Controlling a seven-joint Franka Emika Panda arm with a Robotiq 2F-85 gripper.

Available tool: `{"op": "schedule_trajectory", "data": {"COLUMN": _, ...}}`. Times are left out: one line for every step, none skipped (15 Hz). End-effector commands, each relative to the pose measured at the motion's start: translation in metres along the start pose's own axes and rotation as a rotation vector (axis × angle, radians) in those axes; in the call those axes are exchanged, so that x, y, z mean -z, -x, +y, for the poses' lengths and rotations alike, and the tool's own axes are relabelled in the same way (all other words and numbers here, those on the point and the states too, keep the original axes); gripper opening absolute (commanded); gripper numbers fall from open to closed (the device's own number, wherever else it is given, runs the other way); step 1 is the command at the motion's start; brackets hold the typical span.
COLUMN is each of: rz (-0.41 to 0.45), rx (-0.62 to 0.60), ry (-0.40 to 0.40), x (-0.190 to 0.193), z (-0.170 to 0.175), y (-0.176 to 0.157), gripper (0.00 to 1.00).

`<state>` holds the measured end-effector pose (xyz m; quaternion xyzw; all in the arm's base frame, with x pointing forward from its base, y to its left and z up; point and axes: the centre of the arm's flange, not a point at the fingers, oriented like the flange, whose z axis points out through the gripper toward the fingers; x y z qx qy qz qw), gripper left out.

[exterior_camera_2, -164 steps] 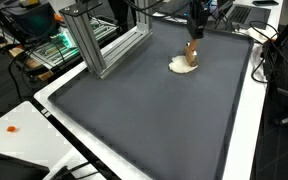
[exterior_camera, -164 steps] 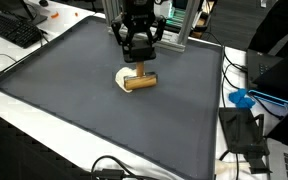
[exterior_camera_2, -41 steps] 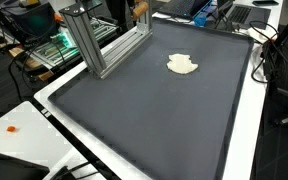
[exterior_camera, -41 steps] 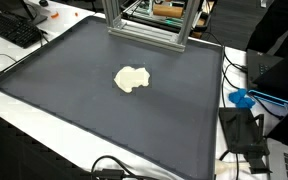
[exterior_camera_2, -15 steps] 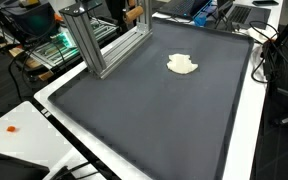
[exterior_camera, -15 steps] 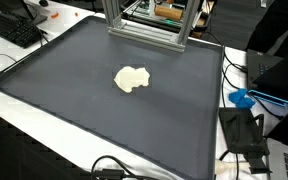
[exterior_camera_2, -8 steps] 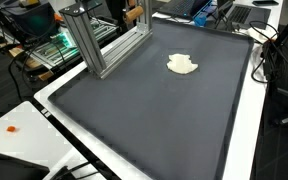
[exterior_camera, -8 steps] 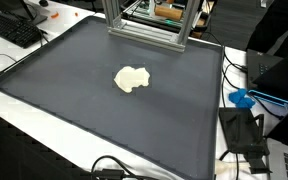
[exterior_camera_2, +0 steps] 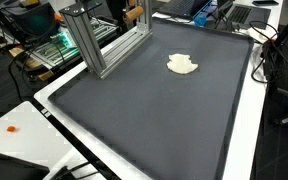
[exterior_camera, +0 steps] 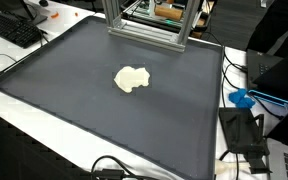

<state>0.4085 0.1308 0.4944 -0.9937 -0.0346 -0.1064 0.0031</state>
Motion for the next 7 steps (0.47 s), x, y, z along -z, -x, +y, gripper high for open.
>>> {"op": "schedule_trajectory", "data": {"rz": -0.039, "rx": -0.032, "ry": -0.001, "x": -0.028, "z": 0.003, "y": -0.035, "gripper": 1.00}}
{"op": "schedule_trajectory", "data": {"rz": -0.024, "rx": -0.024, "ry": -0.003, "x": -0.015, "z": 0.003, "y": -0.015, "gripper": 1.00}}
{"op": "schedule_trajectory", "data": {"rz": -0.035, "rx": -0.026, "ry": -0.005, "x": -0.021, "z": 0.003, "y": -0.020, "gripper": 1.00}}
{"op": "schedule_trajectory", "data": {"rz": -0.039, "rx": -0.027, "ry": -0.006, "x": -0.023, "z": 0.003, "y": -0.021, "gripper": 1.00}}
{"op": "schedule_trajectory", "data": {"rz": -0.037, "rx": -0.026, "ry": -0.006, "x": -0.022, "z": 0.003, "y": -0.021, "gripper": 1.00}}
{"op": "schedule_trajectory", "data": {"rz": -0.032, "rx": -0.025, "ry": -0.007, "x": -0.019, "z": 0.002, "y": -0.021, "gripper": 1.00}}
{"op": "schedule_trajectory", "data": {"rz": -0.027, "rx": -0.024, "ry": -0.007, "x": -0.017, "z": 0.002, "y": -0.021, "gripper": 1.00}}
